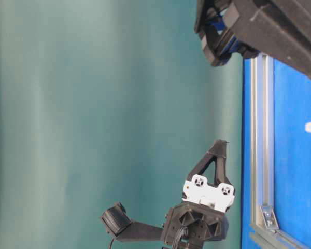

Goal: Insert the wire through the string loop located in the center.
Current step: 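Lower the right gripper onto the black USB cable near its plug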

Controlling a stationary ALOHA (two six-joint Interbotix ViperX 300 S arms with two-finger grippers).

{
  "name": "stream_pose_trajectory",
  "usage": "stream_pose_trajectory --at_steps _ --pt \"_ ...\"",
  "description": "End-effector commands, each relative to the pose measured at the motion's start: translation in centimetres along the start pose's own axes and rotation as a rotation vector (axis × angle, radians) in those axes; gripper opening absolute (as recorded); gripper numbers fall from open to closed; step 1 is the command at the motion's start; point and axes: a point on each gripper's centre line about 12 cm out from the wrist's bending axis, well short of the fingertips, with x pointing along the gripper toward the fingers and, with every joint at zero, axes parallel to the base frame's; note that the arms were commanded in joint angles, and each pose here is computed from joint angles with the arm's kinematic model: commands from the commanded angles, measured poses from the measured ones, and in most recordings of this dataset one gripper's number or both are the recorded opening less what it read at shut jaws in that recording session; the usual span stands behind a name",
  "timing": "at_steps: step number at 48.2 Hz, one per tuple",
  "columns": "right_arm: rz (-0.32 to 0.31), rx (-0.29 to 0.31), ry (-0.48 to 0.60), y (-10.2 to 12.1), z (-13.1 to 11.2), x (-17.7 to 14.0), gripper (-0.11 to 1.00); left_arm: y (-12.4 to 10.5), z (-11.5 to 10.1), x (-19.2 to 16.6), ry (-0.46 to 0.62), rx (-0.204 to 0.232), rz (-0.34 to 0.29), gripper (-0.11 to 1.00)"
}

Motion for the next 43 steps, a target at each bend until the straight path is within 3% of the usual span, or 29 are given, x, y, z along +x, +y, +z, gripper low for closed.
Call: stream_pose_trajectory --at_steps 1,12,28,34,43 --pt "0.007 0.001 -0.065 0.3 2.3 0.0 0.00 -0.5 2.1 0.0 -0.047 0.015 -0.023 0.00" --pt "0.025 0.007 0.025 1.0 2.5 0.8 -0.05 -0.5 1.8 -0.1 -0.029 0.013 -0.023 0.00" --pt "0.041 0.086 0.067 1.8 2.2 0.9 -0.01 -0.5 1.9 0.0 -0.032 0.008 -0.023 0.00" --pt "0.037 0.112 0.069 1.8 2.2 0.9 0.18 -0.5 1.9 0.0 -0.032 0.008 -0.021 0.00" --pt "0.020 0.135 0.066 1.6 2.2 1.0 0.73 -0.4 1.8 -0.1 -0.029 0.006 -0.021 0.00"
